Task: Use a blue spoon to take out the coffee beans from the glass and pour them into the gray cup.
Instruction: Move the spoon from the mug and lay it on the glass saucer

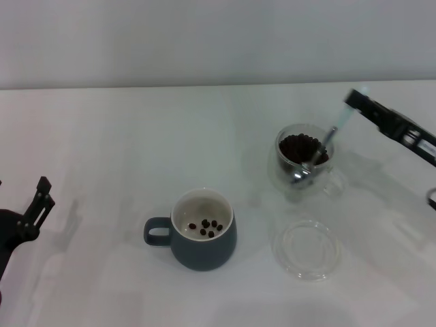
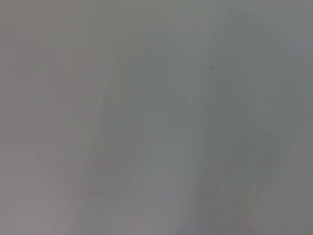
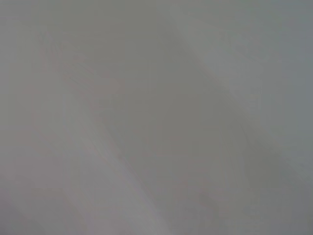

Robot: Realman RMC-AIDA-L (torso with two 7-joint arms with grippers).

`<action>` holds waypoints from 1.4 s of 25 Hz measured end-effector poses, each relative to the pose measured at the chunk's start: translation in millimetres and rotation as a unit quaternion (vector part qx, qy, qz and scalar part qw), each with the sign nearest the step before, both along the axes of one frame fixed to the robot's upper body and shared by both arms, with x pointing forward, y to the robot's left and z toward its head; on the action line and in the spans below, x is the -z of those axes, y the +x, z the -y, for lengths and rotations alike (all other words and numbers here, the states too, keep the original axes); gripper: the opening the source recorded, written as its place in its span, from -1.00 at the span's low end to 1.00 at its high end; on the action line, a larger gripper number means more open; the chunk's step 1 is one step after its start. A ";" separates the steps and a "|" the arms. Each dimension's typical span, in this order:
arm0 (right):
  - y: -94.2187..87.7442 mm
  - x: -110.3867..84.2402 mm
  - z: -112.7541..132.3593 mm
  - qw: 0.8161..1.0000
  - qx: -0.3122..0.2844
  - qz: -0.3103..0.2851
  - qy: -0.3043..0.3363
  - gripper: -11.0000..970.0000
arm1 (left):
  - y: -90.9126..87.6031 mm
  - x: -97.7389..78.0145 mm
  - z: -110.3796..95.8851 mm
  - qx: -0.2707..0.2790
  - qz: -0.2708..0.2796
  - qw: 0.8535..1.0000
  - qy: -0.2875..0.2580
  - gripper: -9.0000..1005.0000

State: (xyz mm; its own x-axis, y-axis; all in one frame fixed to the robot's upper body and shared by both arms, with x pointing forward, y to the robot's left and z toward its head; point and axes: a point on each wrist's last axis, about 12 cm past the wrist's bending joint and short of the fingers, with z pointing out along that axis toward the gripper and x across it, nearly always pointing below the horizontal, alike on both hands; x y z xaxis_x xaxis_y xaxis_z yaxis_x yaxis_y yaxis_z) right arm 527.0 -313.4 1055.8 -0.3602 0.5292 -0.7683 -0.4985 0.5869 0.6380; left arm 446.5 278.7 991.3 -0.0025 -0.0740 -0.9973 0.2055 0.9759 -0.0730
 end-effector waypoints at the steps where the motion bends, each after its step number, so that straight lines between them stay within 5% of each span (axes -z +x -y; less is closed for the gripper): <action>1: -5.7 1.7 7.9 1.000 0.003 -0.009 0.005 -0.69 | 0.3 -0.1 0.2 0.000 0.000 1.000 0.000 0.72; 11: -44.9 27.1 16.9 0.998 0.002 -0.068 0.008 -0.69 | 4.5 -2.1 2.3 0.005 0.005 1.000 0.000 0.72; 29: -46.7 51.6 1.8 0.989 -0.011 -0.141 -0.040 -0.69 | 4.1 -1.9 1.8 0.006 0.004 1.000 0.000 0.72; 35: -46.3 53.5 1.2 0.988 -0.008 -0.151 -0.039 -0.49 | 5.1 -2.4 2.4 0.008 0.005 1.000 0.000 0.72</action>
State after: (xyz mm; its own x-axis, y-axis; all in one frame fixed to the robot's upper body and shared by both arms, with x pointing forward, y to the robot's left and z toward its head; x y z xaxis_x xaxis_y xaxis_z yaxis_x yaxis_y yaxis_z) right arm 480.7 -314.6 1002.3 -0.5877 0.4640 -0.6629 -0.3022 0.6341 0.7117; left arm 451.6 276.3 993.7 0.0064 -0.0737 -0.9973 0.2216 0.9726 -0.0704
